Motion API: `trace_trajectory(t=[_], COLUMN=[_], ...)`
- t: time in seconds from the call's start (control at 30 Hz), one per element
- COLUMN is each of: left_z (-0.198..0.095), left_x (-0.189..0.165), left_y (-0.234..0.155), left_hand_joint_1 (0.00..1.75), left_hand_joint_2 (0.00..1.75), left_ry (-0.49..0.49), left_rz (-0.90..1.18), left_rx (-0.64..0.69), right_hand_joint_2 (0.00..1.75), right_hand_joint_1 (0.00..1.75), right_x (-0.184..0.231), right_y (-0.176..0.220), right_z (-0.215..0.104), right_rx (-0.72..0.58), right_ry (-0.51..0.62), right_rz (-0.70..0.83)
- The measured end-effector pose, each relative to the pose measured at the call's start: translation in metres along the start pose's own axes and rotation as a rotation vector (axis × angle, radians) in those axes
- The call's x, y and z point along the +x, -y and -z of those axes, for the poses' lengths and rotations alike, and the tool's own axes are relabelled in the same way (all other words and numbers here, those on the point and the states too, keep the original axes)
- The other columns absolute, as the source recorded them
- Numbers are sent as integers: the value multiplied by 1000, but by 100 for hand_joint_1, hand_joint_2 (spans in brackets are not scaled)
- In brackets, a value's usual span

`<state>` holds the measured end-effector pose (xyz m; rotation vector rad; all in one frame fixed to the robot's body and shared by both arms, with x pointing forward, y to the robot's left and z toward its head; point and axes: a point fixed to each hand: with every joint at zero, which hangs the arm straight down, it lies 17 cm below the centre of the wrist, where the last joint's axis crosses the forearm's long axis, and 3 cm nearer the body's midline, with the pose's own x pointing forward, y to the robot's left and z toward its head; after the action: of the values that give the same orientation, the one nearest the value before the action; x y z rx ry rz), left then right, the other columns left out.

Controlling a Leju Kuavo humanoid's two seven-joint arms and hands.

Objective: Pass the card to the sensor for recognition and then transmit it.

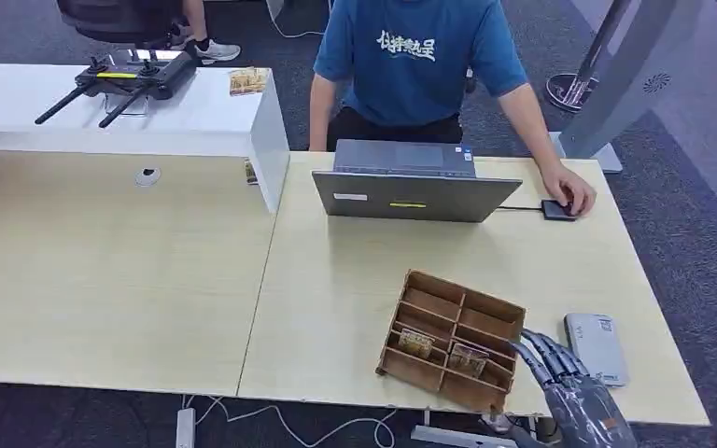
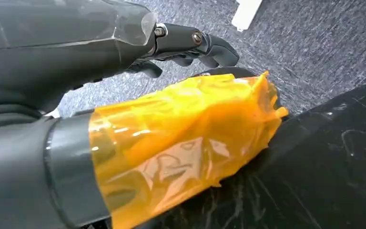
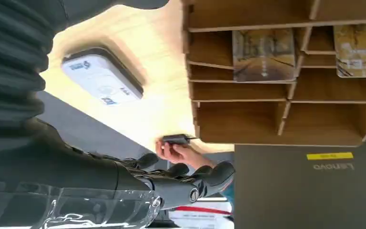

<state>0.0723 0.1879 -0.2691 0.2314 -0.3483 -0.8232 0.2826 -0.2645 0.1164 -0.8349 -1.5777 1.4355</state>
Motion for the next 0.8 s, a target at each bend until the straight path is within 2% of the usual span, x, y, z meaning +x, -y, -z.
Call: trace_trajectory(t=[0.3, 0.6, 0.8], left_z=[0, 0, -1], left_x=[3, 4, 4], left_y=[-2, -4, -2], left_hand_joint_1=[0, 0, 0], left_hand_joint_2=[0, 0, 0], left_ry=[-7, -11, -20], left_rz=[-25, -50, -86], left_rx=[15, 36, 36], right_hand_joint_2=[175, 175, 175], right_hand_joint_1=[0, 0, 0], right_x=[45, 65, 69], right_y=[-14, -13, -19], right_z=[52, 69, 69], right_rx=[-102, -177, -184], right_ry=[11, -16, -64], right_rz=[75, 130, 110])
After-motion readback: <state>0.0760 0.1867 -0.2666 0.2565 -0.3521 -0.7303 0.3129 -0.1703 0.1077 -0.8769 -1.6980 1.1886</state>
